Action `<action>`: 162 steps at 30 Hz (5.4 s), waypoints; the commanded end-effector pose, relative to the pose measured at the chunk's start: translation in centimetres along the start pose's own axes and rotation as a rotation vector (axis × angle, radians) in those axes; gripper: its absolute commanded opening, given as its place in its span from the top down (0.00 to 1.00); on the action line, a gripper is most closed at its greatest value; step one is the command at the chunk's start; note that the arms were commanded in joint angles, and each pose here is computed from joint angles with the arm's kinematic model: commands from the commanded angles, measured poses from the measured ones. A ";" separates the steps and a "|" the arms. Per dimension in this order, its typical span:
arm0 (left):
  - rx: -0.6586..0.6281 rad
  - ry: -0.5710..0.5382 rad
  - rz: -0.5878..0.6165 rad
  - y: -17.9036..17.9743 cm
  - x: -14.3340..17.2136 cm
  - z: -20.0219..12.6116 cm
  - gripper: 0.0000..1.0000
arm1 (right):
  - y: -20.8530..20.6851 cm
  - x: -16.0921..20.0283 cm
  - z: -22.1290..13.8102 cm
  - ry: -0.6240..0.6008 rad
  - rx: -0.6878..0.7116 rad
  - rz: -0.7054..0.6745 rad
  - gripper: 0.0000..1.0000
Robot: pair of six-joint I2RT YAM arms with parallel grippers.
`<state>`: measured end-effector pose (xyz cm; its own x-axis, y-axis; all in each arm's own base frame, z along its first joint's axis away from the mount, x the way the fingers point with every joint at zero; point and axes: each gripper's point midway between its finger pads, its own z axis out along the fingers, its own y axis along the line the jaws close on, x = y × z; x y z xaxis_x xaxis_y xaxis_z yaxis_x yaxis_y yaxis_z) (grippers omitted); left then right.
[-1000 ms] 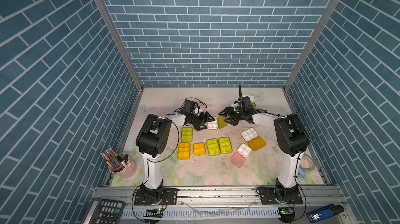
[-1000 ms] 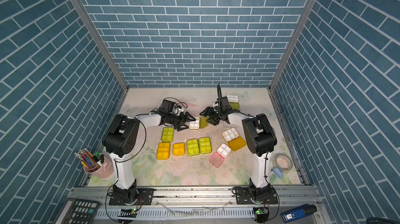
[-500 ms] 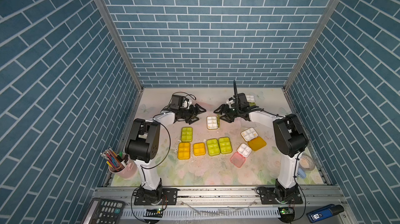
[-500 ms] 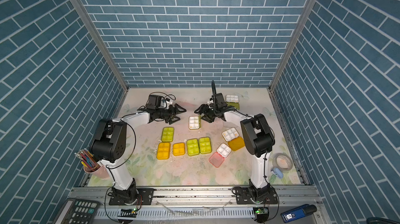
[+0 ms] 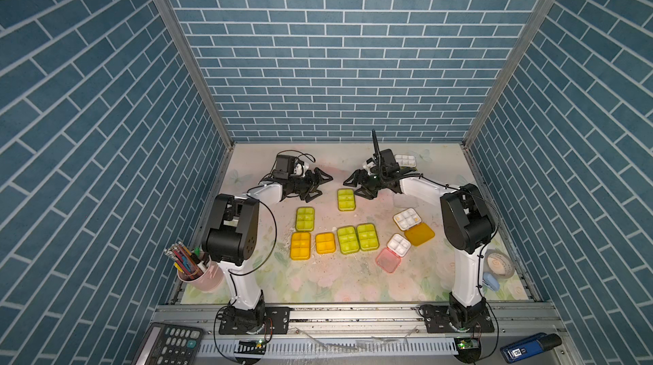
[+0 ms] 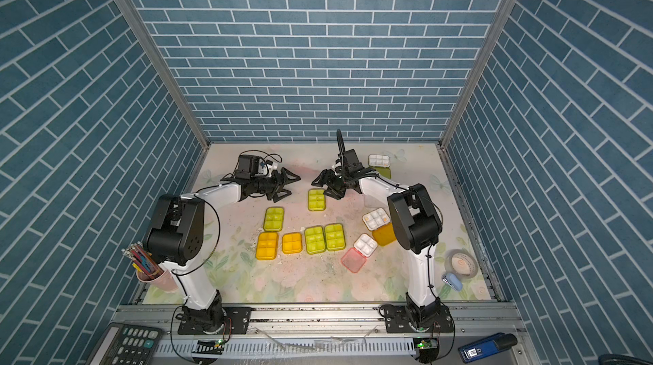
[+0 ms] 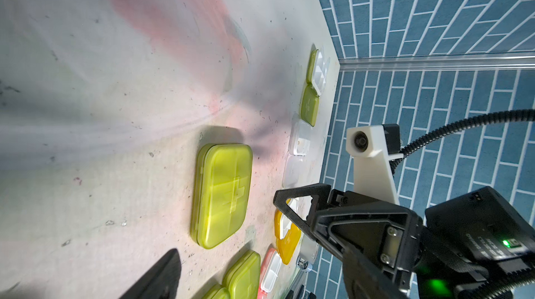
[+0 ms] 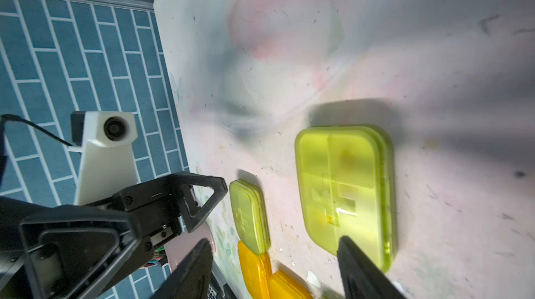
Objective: Close pillboxes
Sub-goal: Close the lid on the pillbox, then move the pillbox to the center of the board, then adjust the pillbox at the center of the board.
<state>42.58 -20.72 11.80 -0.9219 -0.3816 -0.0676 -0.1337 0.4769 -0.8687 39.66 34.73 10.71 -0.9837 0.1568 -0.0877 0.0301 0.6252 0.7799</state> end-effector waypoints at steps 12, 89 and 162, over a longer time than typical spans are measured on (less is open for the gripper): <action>-0.024 -0.037 -0.030 0.7 -0.5 -1.4 0.12 | -6.9 1.1 -1.0 0.058 0.477 -0.181 0.31; 0.013 -0.070 -0.042 -0.5 -1.1 -2.9 0.12 | -6.5 3.5 6.3 0.126 0.725 -0.347 0.32; 0.109 -0.432 0.683 -17.8 3.0 -3.3 0.18 | -10.1 5.8 -21.8 -0.474 0.847 -0.335 0.01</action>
<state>38.62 -29.35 30.03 -0.6514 -0.2767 -0.7065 0.4980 0.5465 -0.6733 28.81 14.62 14.88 -0.8507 0.0477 -0.5234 0.0119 0.9974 0.0715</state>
